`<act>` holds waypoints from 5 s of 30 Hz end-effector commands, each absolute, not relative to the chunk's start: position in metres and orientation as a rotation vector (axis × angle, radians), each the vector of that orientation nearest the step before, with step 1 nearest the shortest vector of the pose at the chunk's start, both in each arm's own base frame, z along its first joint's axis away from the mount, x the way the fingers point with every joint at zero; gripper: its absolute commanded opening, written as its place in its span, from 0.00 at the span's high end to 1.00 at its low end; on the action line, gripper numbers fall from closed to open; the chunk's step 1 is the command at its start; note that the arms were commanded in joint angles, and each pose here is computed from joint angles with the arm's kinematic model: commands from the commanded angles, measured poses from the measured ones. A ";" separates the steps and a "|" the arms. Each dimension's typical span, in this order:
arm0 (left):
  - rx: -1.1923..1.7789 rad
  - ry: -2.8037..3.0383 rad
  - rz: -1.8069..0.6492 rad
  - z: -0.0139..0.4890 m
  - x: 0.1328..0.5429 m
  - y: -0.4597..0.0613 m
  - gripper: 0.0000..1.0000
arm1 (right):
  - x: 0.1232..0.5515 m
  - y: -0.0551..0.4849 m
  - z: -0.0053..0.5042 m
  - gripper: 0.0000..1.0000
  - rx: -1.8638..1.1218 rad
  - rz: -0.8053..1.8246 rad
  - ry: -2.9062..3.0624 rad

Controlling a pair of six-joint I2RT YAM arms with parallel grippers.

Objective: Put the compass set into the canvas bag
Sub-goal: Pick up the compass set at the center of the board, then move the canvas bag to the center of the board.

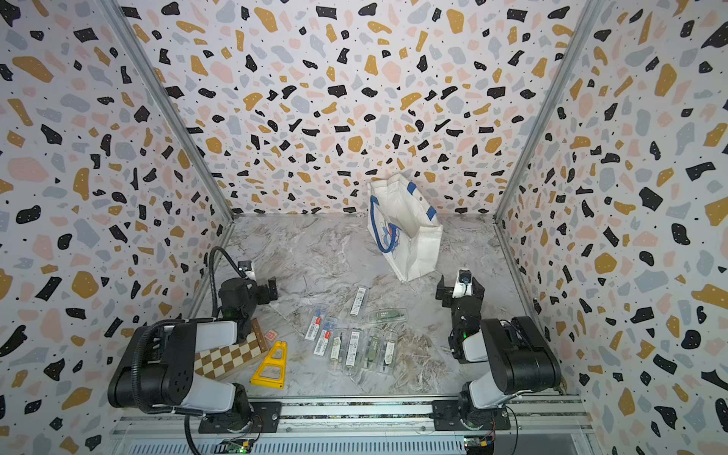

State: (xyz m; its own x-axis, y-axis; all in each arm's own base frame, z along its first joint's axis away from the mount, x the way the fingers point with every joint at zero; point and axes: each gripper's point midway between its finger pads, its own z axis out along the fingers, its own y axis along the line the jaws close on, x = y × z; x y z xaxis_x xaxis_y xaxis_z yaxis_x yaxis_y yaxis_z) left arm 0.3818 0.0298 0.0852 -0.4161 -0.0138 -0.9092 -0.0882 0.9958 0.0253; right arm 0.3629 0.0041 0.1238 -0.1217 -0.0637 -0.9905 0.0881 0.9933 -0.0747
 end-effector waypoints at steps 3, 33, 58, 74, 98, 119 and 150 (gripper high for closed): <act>-0.077 1.950 0.074 0.098 0.384 0.030 0.00 | 0.362 0.006 0.132 0.01 0.014 -0.126 1.657; -0.077 1.952 0.076 0.097 0.384 0.031 0.00 | 0.363 0.006 0.132 0.01 0.015 -0.129 1.656; -0.555 2.022 0.162 0.168 0.363 0.061 0.00 | 0.360 -0.006 0.173 0.01 0.225 -0.217 1.679; -0.356 2.448 -0.237 0.116 0.303 -0.076 0.07 | 0.333 0.120 0.154 0.02 0.097 0.441 2.062; 0.527 2.721 -0.408 0.076 0.284 -0.289 0.22 | 0.307 0.155 0.115 0.06 -0.081 0.537 2.320; 0.553 2.806 -0.214 0.025 0.303 -0.293 0.43 | 0.307 0.158 0.118 0.11 -0.069 0.600 2.328; 0.897 2.189 -0.578 0.136 0.275 -0.312 0.88 | 0.290 0.276 0.189 0.19 -0.499 1.311 2.215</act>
